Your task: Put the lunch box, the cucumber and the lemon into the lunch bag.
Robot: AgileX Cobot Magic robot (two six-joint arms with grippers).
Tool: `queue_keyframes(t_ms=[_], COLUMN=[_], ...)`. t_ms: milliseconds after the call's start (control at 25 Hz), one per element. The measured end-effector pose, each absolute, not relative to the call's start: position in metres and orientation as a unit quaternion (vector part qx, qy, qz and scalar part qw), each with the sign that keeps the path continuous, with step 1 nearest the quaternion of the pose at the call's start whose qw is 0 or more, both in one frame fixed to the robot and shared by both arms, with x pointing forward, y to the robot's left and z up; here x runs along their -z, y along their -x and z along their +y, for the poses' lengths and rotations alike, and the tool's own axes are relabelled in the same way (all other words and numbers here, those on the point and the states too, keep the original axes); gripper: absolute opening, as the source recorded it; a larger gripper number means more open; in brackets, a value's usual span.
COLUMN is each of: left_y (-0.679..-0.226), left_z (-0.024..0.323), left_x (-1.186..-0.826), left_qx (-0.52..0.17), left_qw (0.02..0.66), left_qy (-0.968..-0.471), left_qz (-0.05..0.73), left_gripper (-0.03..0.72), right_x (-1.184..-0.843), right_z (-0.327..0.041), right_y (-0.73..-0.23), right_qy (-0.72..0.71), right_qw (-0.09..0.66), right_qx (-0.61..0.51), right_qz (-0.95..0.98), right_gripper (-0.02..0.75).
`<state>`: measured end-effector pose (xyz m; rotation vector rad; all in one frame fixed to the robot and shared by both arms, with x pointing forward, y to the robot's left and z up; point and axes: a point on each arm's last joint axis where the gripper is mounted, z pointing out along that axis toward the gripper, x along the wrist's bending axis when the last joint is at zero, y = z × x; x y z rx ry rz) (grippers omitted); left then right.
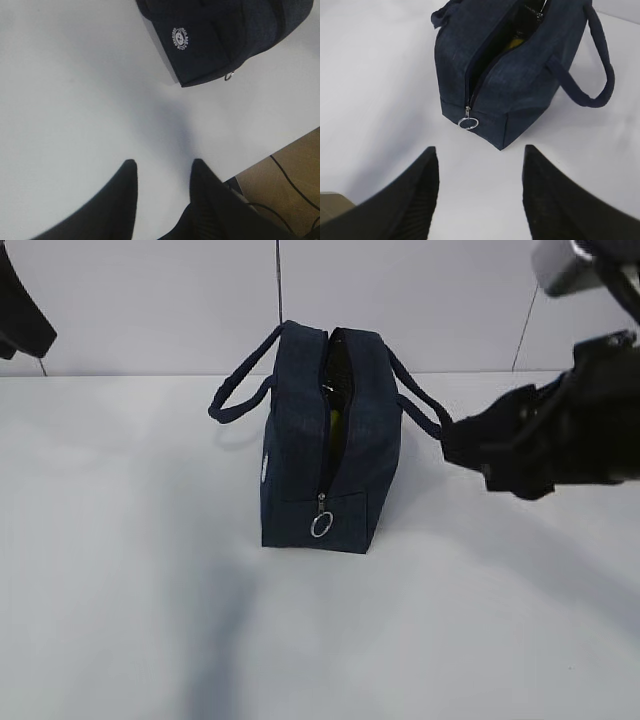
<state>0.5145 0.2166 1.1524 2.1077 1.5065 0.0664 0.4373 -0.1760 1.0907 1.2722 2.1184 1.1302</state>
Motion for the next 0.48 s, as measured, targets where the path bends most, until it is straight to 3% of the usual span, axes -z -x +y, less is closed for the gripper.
queue_keyframes(t_ms=[480], left_y=[-0.502], left_z=[0.202], left_x=[-1.16], left_qx=[-0.027], left_qw=[0.277], left_qy=[-0.797], left_qz=[0.536], left_gripper=[0.238], right_x=[-1.019], right_z=[-0.185], right_y=[-0.423], right_qy=[-0.436], right_qw=[0.246], right_qx=[-0.475], right_qz=[0.724], right_gripper=[0.402])
